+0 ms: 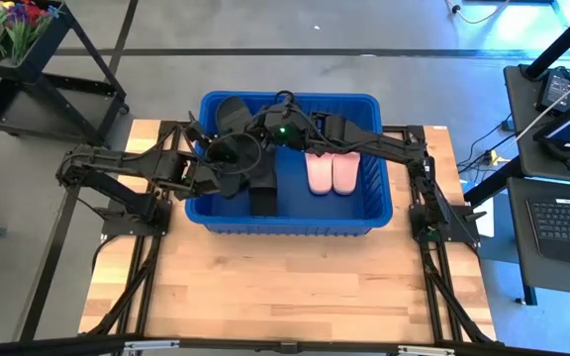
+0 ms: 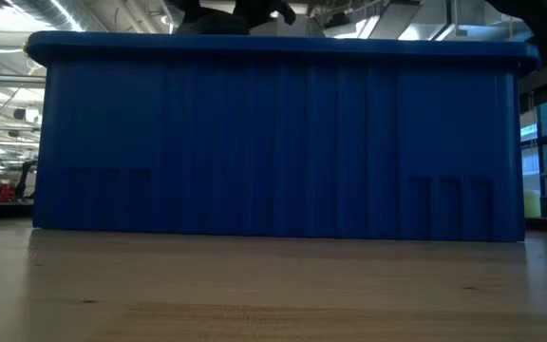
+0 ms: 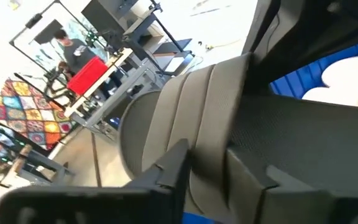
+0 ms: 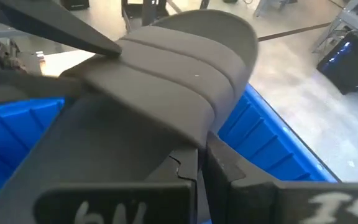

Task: Pick and place slides into bin
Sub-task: Put the black slide into the blue bin

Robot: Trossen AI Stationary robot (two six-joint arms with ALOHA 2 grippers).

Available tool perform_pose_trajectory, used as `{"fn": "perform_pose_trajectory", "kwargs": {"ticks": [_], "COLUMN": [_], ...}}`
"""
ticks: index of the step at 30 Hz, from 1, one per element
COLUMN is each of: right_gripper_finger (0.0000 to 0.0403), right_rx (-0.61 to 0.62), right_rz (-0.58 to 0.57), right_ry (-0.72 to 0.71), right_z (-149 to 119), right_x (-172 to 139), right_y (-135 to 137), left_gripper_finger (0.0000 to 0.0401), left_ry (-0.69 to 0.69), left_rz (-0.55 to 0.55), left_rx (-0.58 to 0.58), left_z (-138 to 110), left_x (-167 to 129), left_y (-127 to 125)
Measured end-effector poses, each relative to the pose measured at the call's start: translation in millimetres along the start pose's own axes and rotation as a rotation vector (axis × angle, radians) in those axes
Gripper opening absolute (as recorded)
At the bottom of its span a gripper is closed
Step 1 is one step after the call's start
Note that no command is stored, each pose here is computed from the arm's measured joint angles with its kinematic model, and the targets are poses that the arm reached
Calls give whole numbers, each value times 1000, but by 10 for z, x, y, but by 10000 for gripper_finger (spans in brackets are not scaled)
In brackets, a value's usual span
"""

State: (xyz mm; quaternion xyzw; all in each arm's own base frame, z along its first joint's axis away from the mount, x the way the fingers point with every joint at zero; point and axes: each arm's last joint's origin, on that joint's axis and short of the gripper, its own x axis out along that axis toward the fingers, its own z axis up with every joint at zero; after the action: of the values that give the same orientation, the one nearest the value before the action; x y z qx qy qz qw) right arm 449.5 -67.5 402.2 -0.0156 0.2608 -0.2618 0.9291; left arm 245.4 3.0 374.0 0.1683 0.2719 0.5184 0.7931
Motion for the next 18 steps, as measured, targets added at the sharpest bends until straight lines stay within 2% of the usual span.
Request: {"fn": "perform_pose_trajectory", "kwargs": {"ticks": [6,12,18], "right_gripper_finger": [10,46,72], "right_rx": [-17,-45,-161], "right_rz": [23,34,54], "right_ry": [27,68,77], "right_z": [-31,-71,-87], "right_x": [-17,-31,-73], "right_y": [43,53,128], "left_gripper_finger": [14,7,4], "left_ry": [8,6,-2], "left_rz": [1,-31,-87], "left_rx": [102,154,161], "left_z": [-20,-21,-22], "left_x": [-1,-32,-85], "left_y": [4,36,170]}}
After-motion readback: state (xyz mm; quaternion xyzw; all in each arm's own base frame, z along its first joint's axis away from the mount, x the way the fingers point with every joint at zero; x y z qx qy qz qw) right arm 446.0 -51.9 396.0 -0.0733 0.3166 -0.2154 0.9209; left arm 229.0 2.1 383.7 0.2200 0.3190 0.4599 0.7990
